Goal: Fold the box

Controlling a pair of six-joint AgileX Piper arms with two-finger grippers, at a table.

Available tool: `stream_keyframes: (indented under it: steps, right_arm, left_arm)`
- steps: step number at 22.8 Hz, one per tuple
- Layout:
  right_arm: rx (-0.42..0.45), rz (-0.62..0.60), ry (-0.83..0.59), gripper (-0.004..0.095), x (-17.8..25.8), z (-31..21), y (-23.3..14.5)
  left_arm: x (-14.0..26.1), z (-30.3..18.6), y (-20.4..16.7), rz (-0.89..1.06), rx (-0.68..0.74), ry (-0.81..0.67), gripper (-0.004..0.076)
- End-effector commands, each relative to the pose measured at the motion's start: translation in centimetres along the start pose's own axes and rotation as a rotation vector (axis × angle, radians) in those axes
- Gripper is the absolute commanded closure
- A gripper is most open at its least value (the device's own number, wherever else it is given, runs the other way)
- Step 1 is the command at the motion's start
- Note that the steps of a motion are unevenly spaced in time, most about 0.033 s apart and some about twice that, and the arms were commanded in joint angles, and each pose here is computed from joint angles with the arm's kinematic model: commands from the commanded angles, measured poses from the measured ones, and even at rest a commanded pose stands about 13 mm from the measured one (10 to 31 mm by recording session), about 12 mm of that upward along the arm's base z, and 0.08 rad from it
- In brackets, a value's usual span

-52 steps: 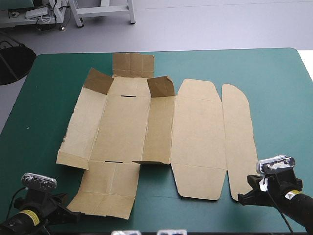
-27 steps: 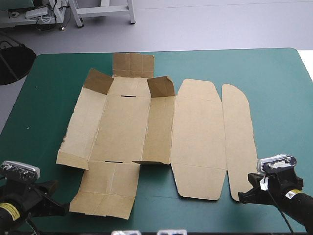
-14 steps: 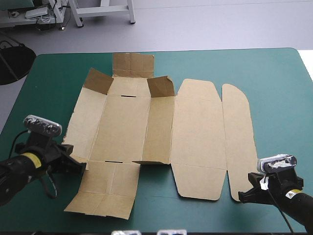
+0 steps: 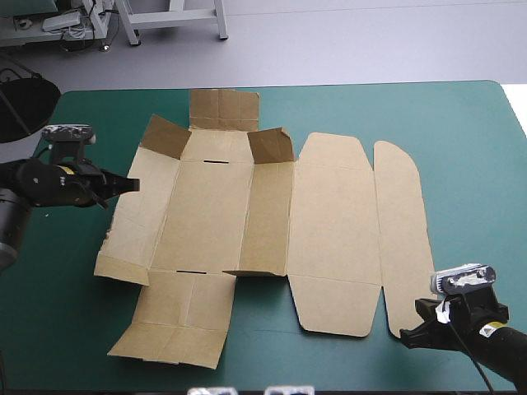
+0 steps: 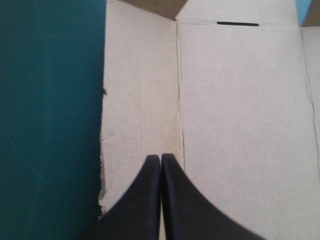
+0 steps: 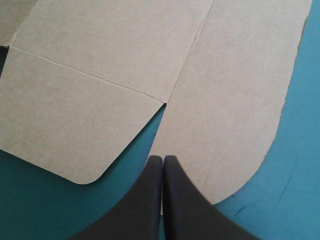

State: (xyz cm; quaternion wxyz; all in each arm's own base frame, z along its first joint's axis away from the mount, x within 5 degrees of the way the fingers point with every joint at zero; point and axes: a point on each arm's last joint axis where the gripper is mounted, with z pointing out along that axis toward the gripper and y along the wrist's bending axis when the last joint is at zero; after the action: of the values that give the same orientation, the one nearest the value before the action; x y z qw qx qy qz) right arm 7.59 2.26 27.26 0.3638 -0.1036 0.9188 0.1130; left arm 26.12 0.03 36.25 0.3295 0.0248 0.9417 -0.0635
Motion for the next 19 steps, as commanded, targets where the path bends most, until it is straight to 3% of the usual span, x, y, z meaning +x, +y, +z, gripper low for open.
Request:
stream_keyframes:
  steps: [1,3,8,12,19]
  right_arm:
    - [0.005,0.001,-0.054,0.0921,-0.9,-0.5,0.0]
    - [0.005,0.001,-0.054,0.0921,-0.9,-0.5,0.0]
    - [0.006,0.001,-0.056,0.0921,-0.9,-0.5,0.0]
    - [0.006,0.001,-0.056,0.0921,-0.9,-0.5,0.0]
    - [0.006,0.001,-0.056,0.0921,-0.9,-0.5,0.0]
  left_arm:
    - [-1.0,-0.6,2.8,-0.107,0.069,-0.06,0.0729]
    - [-0.6,0.0,6.4,-0.204,0.081,-0.043,0.0729]
    - [0.8,0.9,10.5,-0.286,0.049,0.033,0.0729]
    - [1.9,2.1,10.8,-0.236,0.124,0.165,0.0729]
    - [2.1,3.1,11.2,-0.236,0.136,0.192,0.0729]
